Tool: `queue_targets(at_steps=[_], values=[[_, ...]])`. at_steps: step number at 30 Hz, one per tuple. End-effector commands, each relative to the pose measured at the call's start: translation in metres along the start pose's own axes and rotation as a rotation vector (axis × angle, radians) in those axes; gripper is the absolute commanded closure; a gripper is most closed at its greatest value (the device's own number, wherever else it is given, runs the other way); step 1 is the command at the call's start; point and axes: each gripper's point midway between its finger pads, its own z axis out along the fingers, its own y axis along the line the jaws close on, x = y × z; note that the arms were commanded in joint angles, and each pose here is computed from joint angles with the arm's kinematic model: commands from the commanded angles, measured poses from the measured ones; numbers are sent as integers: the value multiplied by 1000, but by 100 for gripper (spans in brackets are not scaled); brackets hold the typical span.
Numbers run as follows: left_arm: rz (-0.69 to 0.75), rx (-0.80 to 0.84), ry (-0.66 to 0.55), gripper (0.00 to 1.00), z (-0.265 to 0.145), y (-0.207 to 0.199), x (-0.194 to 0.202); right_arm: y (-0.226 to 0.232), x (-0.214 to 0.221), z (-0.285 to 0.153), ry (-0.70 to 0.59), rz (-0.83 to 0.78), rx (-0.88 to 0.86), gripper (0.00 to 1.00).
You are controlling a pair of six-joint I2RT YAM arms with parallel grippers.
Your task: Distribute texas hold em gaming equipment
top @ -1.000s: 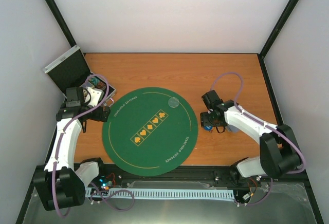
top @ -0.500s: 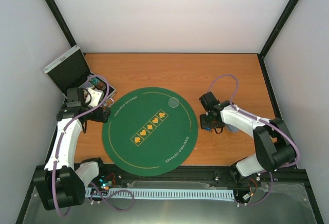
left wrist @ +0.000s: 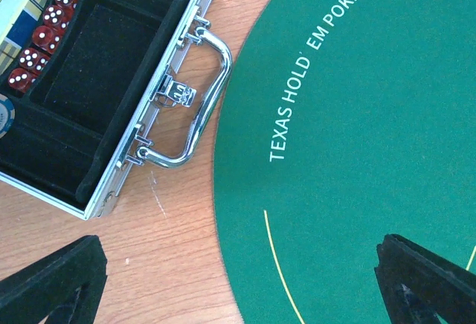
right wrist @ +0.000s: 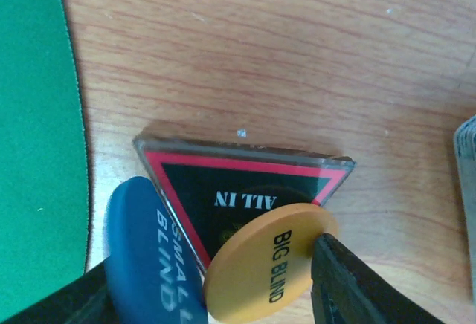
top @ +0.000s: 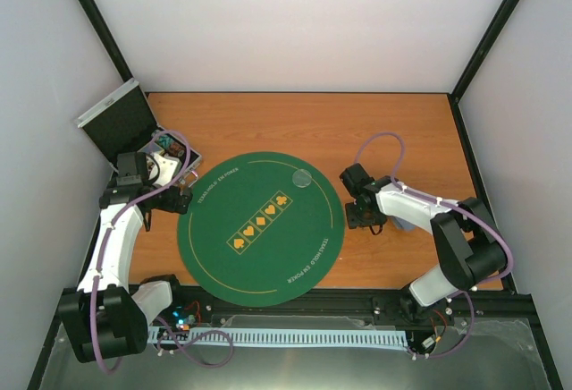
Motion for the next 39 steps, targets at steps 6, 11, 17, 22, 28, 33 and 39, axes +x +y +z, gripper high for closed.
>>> queue_targets(at_steps=[6, 11, 17, 22, 28, 33, 39], values=[[-18, -18, -13, 0, 0, 5, -4, -1, -13, -6, -34, -13, 25, 56], [-17, -17, -10, 0, 0, 4, -3, 3, -14, -9, -38, -23, 17, 69], [-16, -15, -5, 0, 1, 4, -1, 4, -13, -9, -34, -27, 9, 87], [-18, -17, -1, 0, 2, 4, 1, 9, -16, -16, -47, -24, -25, 97], [-12, -11, -8, 0, 1, 3, 0, 31, -29, -45, -102, -36, -166, 97], [-6, 2, -13, 0, 0, 1, -2, 41, -41, -70, -156, -59, -238, 97], [40, 95, -45, 0, -12, -13, -22, 105, -43, -130, -258, -235, -648, 97]])
